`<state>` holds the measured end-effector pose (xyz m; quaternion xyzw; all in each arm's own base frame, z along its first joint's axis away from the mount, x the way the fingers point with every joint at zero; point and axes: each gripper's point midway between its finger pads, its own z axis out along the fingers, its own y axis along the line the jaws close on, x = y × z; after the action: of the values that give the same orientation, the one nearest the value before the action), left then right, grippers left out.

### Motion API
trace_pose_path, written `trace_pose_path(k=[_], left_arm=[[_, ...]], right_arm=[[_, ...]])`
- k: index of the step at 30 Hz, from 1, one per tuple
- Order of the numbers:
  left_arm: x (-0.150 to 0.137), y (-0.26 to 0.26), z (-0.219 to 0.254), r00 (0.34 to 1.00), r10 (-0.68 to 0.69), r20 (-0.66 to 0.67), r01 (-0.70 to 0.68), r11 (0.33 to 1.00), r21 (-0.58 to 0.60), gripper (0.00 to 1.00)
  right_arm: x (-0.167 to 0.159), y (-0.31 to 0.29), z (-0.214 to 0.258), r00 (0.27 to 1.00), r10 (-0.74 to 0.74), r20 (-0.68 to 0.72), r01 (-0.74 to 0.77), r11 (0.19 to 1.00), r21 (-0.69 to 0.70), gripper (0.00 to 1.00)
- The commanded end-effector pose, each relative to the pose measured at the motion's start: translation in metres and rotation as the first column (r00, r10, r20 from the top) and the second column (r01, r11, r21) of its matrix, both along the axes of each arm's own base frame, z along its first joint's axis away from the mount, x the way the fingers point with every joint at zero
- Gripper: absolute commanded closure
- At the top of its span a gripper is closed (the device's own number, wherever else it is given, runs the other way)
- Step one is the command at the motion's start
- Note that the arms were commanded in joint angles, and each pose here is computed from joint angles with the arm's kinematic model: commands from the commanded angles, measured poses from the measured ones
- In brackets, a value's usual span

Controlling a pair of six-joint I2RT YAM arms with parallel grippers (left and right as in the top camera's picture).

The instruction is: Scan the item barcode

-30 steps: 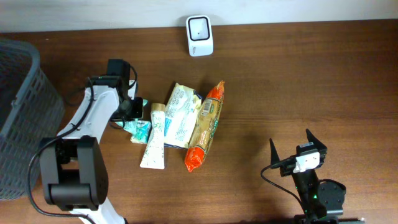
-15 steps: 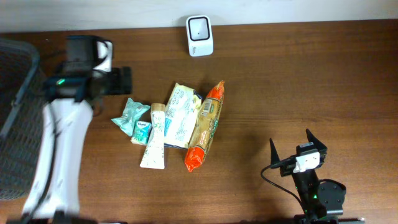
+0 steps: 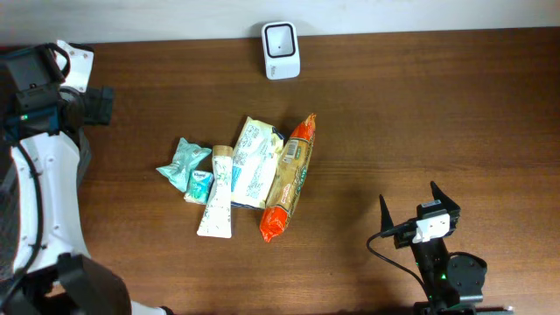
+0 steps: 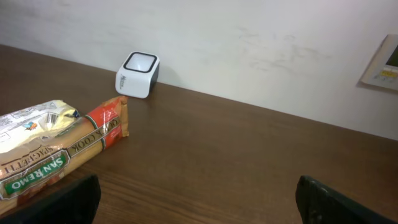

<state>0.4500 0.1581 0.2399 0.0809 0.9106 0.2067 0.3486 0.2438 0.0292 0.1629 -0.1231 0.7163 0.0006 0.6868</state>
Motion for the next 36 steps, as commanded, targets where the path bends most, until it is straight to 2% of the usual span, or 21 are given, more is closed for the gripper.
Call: trace_pose_path(k=[1, 6, 9, 11, 12, 14, 15, 16, 19, 21, 23, 26, 30, 33, 36], left_arm=[[0.006, 0.012, -0.009, 1.000, 0.000, -0.007, 0.000, 1.000, 0.016, 0.01], [0.021, 0.030, 0.006, 0.996, 0.023, 0.090, -0.027, 0.998, 0.048, 0.01], [0.018, 0.053, -0.008, 0.995, 0.068, 0.071, -0.071, 0.997, 0.042, 0.00], [0.026, 0.053, 0.017, 0.986, 0.053, 0.156, -0.065, 0.995, 0.071, 0.00], [0.030, 0.041, 0.045, 0.973, 0.015, 0.229, -0.036, 0.996, 0.085, 0.00], [0.026, -0.010, 0.111, 0.927, -0.111, 0.357, 0.077, 0.991, 0.108, 0.00], [0.020, -0.025, 0.121, 0.922, -0.135, 0.364, 0.101, 0.989, 0.111, 0.00], [0.012, -0.042, 0.119, 0.928, -0.160, 0.337, 0.134, 0.986, 0.099, 0.01], [-0.007, -0.062, 0.056, 0.979, -0.179, 0.100, 0.180, 0.984, 0.000, 0.14], [-0.011, -0.063, 0.033, 0.984, -0.177, 0.024, 0.178, 0.984, -0.030, 0.16], [-0.002, -0.055, -0.002, 0.986, -0.155, -0.055, 0.152, 0.987, -0.060, 0.16], [0.010, -0.025, -0.016, 0.998, -0.041, -0.052, 0.041, 0.999, -0.018, 0.13], [0.015, 0.013, 0.003, 0.998, 0.059, 0.031, -0.061, 0.997, 0.056, 0.07], [0.025, 0.014, 0.015, 0.994, 0.046, 0.096, -0.052, 0.997, 0.061, 0.00], [0.035, -0.003, 0.041, 0.987, -0.004, 0.158, -0.006, 0.998, 0.063, 0.00]], right_arm=[[0.000, -0.001, -0.003, 1.000, -0.003, -0.006, 0.003, 1.000, 0.012, 0.01], [0.000, -0.001, -0.003, 1.000, -0.003, -0.006, 0.003, 1.000, 0.012, 0.01], [0.000, -0.001, -0.003, 1.000, -0.003, -0.006, 0.003, 1.000, 0.012, 0.01], [0.000, -0.001, -0.003, 1.000, -0.003, -0.006, 0.003, 1.000, 0.012, 0.01], [0.000, -0.001, -0.003, 1.000, -0.003, -0.006, 0.003, 1.000, 0.012, 0.01], [0.000, -0.001, -0.003, 1.000, -0.003, -0.006, 0.003, 1.000, 0.012, 0.01], [0.000, -0.001, -0.003, 1.000, -0.003, -0.006, 0.003, 1.000, 0.012, 0.01], [0.000, -0.001, -0.003, 1.000, -0.003, -0.006, 0.003, 1.000, 0.012, 0.01], [0.000, -0.001, -0.003, 1.000, -0.003, -0.006, 0.003, 1.000, 0.012, 0.01], [0.000, -0.001, -0.003, 1.000, -0.003, -0.006, 0.003, 1.000, 0.012, 0.01], [0.000, -0.001, -0.003, 1.000, -0.003, -0.006, 0.003, 1.000, 0.012, 0.01], [0.000, -0.001, -0.003, 1.000, -0.003, -0.006, 0.003, 1.000, 0.012, 0.01], [0.000, -0.001, -0.003, 1.000, -0.003, -0.006, 0.003, 1.000, 0.012, 0.01], [0.000, -0.001, -0.003, 1.000, -0.003, -0.006, 0.003, 1.000, 0.012, 0.01], [0.000, -0.001, -0.003, 1.000, -0.003, -0.006, 0.003, 1.000, 0.012, 0.01]])
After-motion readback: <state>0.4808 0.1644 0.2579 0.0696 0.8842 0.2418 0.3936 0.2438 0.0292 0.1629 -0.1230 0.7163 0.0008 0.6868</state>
